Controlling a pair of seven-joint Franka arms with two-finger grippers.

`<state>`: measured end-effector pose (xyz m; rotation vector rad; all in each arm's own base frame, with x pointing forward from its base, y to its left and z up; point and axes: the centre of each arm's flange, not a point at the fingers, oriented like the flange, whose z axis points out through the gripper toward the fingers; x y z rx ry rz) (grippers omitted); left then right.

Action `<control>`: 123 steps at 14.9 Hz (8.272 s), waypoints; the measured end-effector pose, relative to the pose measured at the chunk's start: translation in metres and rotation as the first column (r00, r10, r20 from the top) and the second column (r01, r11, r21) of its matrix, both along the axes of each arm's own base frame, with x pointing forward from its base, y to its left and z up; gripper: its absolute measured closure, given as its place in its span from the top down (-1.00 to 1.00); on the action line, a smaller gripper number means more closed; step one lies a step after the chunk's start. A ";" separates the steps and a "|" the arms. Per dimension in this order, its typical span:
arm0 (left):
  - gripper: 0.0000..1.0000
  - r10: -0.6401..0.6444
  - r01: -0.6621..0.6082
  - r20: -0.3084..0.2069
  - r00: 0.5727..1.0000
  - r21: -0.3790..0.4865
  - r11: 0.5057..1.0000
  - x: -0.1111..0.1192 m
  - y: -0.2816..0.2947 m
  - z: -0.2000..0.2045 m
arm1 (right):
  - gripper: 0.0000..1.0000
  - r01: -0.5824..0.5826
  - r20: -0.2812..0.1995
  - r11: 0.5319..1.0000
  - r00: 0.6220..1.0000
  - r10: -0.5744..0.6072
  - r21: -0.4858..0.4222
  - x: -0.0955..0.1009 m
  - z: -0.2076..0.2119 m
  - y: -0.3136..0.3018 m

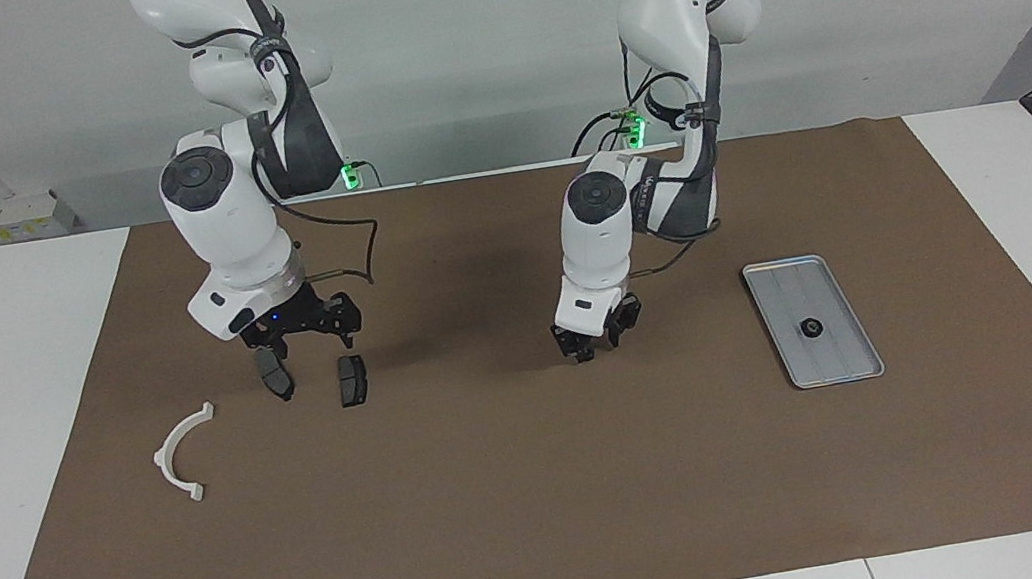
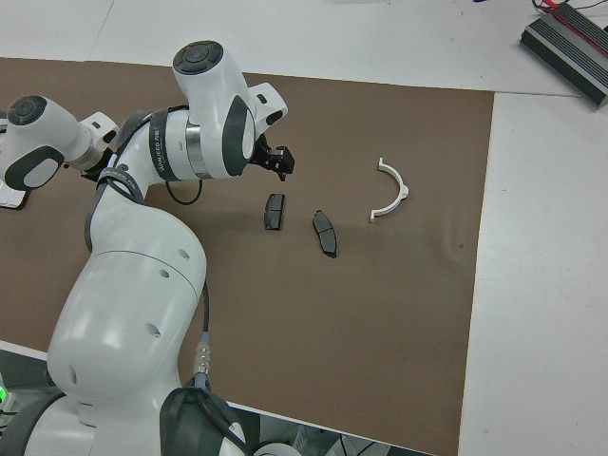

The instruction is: Place bearing gear from tray to pile

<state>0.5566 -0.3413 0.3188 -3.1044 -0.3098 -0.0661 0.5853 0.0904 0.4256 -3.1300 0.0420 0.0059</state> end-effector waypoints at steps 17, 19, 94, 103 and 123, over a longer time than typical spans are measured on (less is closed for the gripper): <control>1.00 -0.201 0.202 0.038 0.979 -0.007 0.979 0.067 0.320 0.032 | 1.00 0.163 0.039 0.986 0.986 -0.164 0.024 -0.016 -0.004 0.101; 1.00 -0.200 0.201 0.038 0.979 -0.007 0.980 0.067 0.321 0.017 | 1.00 0.214 0.052 0.976 0.975 -0.216 0.043 -0.027 -0.011 0.145; -0.31 0.024 -0.023 0.019 1.000 -0.030 0.999 -0.034 -0.045 -0.023 | 0.21 -0.014 0.042 0.997 0.999 0.017 -0.075 0.113 -0.132 -0.053; 1.00 0.039 -0.039 -0.009 0.999 -0.006 0.999 -0.011 -0.004 0.075 | 1.00 0.021 0.029 0.996 0.999 -0.019 -0.085 0.070 0.002 0.050; 1.00 -0.164 0.164 0.030 0.986 0.024 0.986 -0.007 0.332 0.291 | 1.00 0.498 0.040 0.866 0.867 -0.496 -0.044 -0.016 -0.141 0.373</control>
